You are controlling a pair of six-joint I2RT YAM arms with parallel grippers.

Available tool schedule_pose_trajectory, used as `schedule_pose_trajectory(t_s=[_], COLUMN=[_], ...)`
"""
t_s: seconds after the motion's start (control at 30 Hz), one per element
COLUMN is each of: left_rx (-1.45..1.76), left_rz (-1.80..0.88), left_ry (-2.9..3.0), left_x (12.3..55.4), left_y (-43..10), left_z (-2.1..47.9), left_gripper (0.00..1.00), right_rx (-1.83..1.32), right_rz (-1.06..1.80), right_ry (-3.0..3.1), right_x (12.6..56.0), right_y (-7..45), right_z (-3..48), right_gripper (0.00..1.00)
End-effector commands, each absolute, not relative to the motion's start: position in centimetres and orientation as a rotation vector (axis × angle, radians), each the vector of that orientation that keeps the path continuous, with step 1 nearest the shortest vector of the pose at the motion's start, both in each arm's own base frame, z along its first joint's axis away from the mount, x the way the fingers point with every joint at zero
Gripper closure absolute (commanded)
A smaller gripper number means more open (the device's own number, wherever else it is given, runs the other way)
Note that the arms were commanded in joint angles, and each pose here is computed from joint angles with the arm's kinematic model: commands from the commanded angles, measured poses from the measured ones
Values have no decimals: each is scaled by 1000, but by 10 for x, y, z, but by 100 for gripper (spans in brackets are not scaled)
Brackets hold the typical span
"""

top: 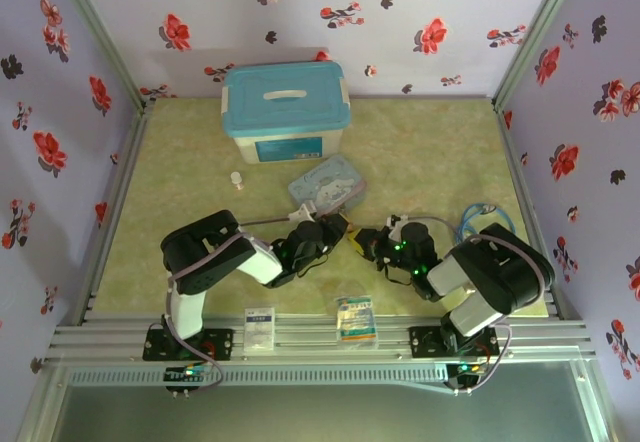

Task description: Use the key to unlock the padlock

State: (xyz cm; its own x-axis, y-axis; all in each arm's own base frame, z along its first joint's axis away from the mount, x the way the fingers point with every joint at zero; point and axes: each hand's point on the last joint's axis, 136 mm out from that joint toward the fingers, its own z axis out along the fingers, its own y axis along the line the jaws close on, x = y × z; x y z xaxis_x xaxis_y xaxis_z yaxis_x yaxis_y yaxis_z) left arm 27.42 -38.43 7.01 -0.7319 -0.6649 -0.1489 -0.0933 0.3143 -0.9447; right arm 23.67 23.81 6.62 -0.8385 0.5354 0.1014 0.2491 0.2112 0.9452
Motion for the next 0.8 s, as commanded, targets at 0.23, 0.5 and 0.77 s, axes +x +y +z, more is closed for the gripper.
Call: schedule_pose_trajectory(t_s=[0.23,0.5,0.77], left_rx=[-583,-579,-575], left_rz=[-1597,-1488,-1448], left_ry=[2087,2110,2119], left_x=[244,251,247], left_y=[-401,-383,-371], left_z=[88,77,75], left_gripper=[100,100,100], right_rx=[305,-91,-449], right_rz=[1120,601,436], right_ry=[2426,2595,2579], right_x=[230,206,201], right_y=[224,172,205], right_z=[82,83,97], right_gripper=[68,51,55])
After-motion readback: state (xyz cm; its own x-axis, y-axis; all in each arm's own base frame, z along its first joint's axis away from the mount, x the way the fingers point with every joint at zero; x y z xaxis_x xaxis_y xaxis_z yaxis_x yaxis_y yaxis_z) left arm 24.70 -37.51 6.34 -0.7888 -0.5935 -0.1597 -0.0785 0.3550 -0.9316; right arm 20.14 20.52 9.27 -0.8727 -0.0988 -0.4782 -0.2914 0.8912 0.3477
